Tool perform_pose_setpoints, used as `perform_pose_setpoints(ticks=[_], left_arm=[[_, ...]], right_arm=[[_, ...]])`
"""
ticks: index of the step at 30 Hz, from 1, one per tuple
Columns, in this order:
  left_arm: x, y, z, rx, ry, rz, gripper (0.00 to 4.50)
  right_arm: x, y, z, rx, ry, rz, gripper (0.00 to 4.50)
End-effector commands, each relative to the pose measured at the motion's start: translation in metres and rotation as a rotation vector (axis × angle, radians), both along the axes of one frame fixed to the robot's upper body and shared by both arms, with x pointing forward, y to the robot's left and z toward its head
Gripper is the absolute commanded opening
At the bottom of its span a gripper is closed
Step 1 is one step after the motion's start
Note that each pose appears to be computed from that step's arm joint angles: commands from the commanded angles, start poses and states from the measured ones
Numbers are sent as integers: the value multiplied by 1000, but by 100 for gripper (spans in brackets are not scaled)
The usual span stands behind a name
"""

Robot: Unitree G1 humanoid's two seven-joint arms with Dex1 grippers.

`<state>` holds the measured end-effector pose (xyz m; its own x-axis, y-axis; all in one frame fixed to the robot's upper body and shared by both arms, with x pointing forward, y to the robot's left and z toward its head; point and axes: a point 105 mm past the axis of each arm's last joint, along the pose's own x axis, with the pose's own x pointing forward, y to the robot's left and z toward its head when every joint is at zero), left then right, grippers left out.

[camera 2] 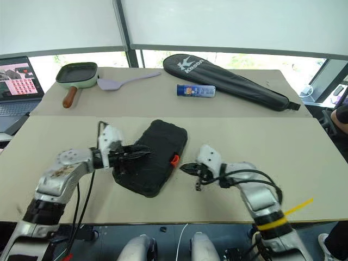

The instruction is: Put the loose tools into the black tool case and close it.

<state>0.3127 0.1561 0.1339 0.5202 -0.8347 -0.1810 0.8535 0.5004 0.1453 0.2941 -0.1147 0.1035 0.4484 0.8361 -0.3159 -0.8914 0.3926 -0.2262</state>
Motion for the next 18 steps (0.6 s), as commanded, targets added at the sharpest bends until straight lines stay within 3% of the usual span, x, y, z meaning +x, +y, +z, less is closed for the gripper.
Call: perform_pose_setpoints(ticks=[1, 4, 5, 6, 8, 10, 13, 18], left_arm=[[-10, 37, 19, -5, -132, 63, 253], [-24, 71, 14, 73, -136, 140, 360], [-34, 88, 7, 135, -149, 179, 412], [-46, 104, -2, 215, -154, 213, 436], [-59, 124, -13, 314, -163, 267, 450], [-65, 134, -20, 340, -140, 298, 450], [-80, 148, -28, 353, -117, 350, 450], [-75, 146, -24, 311, -139, 374, 450]], right_arm=[[-11, -25, 21, -23, -62, 2, 142], [-18, -45, 22, -69, -84, -10, 245], [-22, -54, 22, -96, -112, -7, 290], [-27, -60, 24, -115, -156, 15, 315], [-32, -67, 25, -135, -203, 42, 395], [-34, -71, 28, -56, -194, 40, 449], [-34, -80, 31, -8, -213, 40, 449], [-34, -86, 22, -15, -213, 56, 449]])
